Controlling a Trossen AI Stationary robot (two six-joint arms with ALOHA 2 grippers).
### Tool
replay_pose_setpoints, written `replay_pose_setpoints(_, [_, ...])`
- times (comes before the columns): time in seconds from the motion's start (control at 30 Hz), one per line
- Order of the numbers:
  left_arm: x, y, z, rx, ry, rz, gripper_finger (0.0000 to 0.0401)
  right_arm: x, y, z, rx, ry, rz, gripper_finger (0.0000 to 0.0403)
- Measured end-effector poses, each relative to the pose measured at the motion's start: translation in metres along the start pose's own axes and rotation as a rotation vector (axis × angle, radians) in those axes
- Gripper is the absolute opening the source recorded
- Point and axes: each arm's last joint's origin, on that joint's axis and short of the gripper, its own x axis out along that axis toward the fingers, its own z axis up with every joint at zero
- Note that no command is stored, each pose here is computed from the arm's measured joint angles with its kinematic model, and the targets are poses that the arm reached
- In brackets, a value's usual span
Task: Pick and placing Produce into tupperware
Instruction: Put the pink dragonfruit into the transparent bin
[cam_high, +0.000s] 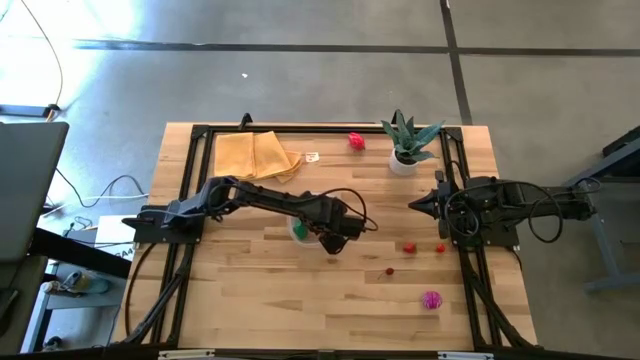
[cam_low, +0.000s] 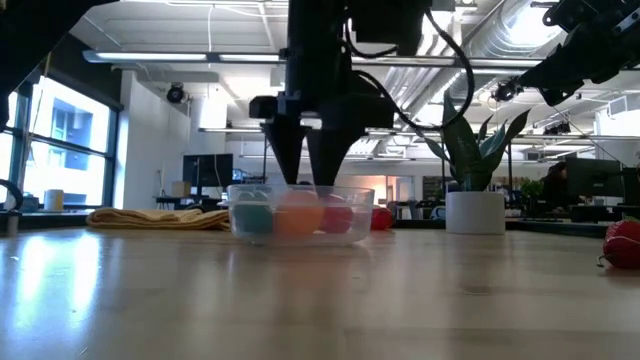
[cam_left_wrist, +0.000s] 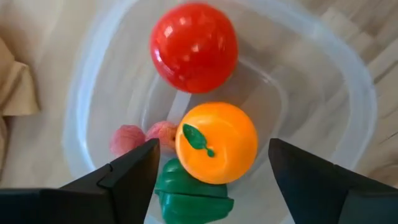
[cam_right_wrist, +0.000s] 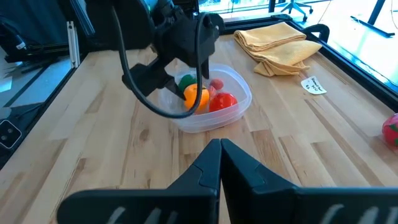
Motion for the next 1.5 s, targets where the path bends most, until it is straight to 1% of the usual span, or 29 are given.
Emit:
replay_pose_setpoints(0.23, [-0.023, 0.006, 0.005, 0.001, -0.011, 0.013, 0.0269, 0.000, 0.000, 0.000, 0.000, 0.000, 0.000, 0.0000])
replay_pose_setpoints(0.4, [-0.051, 0.019, 0.005, 0.055, 0.007, 0.054, 0.0258, 0.000, 0.000, 0.000, 0.000, 0.000, 0.000, 0.0000])
replay_pose_setpoints(0.47, [-0.059, 0.021, 0.005, 0.114, -0.034, 0.042, 0.0252, 0.000, 0.000, 0.000, 0.000, 0.000, 0.000, 0.0000])
replay_pose_setpoints(0.53, [-0.070, 0.029, 0.003, 0.185, -0.053, 0.050, 0.0244, 0.000, 0.000, 0.000, 0.000, 0.000, 0.000, 0.0000])
replay_pose_setpoints(0.6, [-0.084, 0.036, 0.002, 0.220, -0.089, 0.030, 0.0235, 0.000, 0.000, 0.000, 0.000, -0.001, 0.000, 0.0000])
replay_pose_setpoints(0.63, [-0.087, 0.039, 0.002, 0.256, -0.099, 0.034, 0.0231, 0.000, 0.000, 0.000, 0.000, 0.001, 0.000, 0.0000])
replay_pose_setpoints(0.73, [-0.097, 0.050, 0.003, 0.390, -0.145, 0.074, 0.0220, 0.000, 0.000, 0.000, 0.000, 0.000, 0.000, 0.0000])
replay_pose_setpoints(0.87, [-0.119, 0.073, 0.005, 0.551, -0.231, 0.166, 0.0209, 0.000, 0.000, 0.000, 0.000, 0.000, 0.000, 0.0000])
replay_pose_setpoints(0.93, [-0.124, 0.080, 0.005, 0.596, -0.255, 0.212, 0.0203, 0.000, 0.000, 0.000, 0.000, -0.001, 0.000, 0.0000])
replay_pose_setpoints(1.03, [-0.133, 0.092, 0.006, 0.616, -0.284, 0.254, 0.0192, 0.000, 0.000, 0.000, 0.000, -0.001, 0.000, 0.0000])
replay_pose_setpoints(1.1, [-0.140, 0.105, 0.007, 0.617, -0.295, 0.257, 0.0184, 0.000, 0.000, 0.000, 0.000, 0.000, 0.000, 0.0000])
replay_pose_setpoints(1.23, [-0.142, 0.122, 0.007, 0.565, -0.301, 0.292, 0.0167, 0.000, 0.000, 0.000, 0.000, 0.000, 0.000, 0.0000])
replay_pose_setpoints(1.3, [-0.147, 0.128, 0.004, 0.543, -0.334, 0.286, 0.0159, 0.000, 0.000, 0.000, 0.000, -0.001, 0.000, 0.0000])
replay_pose_setpoints(1.4, [-0.150, 0.133, -0.004, 0.562, -0.393, 0.266, 0.0150, 0.000, 0.000, 0.000, 0.000, 0.000, 0.000, 0.0000])
replay_pose_setpoints(1.5, [-0.138, 0.134, -0.012, 0.594, -0.450, 0.216, 0.0140, 0.000, 0.000, 0.000, 0.000, 0.000, 0.000, 0.0000])
